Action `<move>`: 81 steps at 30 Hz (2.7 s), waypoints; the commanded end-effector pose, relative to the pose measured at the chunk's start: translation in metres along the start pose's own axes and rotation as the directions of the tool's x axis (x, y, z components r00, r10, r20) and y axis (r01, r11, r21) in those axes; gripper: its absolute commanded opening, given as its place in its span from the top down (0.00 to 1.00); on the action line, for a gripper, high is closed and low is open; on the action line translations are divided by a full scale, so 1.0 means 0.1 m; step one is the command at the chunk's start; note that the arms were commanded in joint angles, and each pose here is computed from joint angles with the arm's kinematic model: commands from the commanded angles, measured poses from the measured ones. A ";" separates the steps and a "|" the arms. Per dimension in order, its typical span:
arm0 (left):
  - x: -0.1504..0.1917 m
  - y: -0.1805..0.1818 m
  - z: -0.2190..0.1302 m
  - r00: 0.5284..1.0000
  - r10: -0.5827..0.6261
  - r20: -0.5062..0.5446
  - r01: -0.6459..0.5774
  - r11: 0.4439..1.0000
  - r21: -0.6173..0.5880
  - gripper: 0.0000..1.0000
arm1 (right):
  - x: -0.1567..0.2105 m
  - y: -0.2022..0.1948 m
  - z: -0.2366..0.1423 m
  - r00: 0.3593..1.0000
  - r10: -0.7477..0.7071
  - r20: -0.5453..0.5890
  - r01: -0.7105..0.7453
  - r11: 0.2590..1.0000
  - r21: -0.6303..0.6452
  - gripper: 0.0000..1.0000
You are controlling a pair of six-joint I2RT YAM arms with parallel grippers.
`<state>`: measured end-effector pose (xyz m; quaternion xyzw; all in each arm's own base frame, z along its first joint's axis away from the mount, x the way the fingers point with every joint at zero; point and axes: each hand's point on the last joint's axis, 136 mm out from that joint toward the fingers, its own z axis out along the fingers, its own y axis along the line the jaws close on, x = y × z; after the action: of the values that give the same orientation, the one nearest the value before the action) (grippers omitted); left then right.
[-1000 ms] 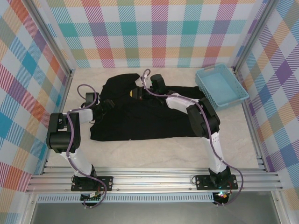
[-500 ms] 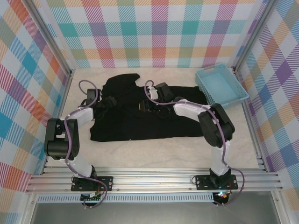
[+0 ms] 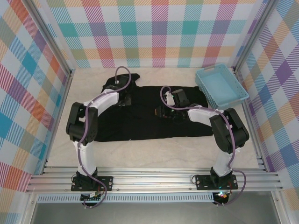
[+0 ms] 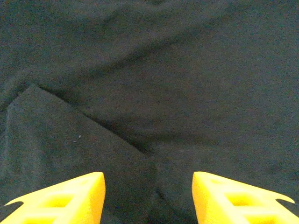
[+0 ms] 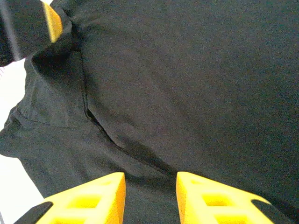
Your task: Fold the inside-out t-shirt
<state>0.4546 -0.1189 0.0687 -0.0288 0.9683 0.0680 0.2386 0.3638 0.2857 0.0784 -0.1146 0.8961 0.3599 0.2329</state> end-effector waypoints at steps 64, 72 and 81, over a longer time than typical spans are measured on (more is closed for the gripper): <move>-0.15 0.59 0.60 0.973 -0.205 -0.108 0.217 0.971 0.104 0.55 | 0.10 0.22 0.11 0.997 0.066 -0.048 -0.072 0.990 -0.121 0.65; -0.17 0.64 0.66 0.968 -0.211 -0.135 0.224 0.971 0.088 0.76 | 0.09 0.21 0.10 0.997 0.067 -0.046 -0.072 0.991 -0.113 0.65; -0.45 0.84 0.37 0.978 -0.205 -0.027 0.206 0.978 0.039 0.92 | 0.10 0.21 0.10 0.996 0.069 -0.049 -0.074 0.991 -0.114 0.65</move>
<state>0.4979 -0.0451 0.0332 -0.1220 0.9713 0.0014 0.2040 0.3485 0.3030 0.0647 -0.0917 0.8888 0.4115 0.1799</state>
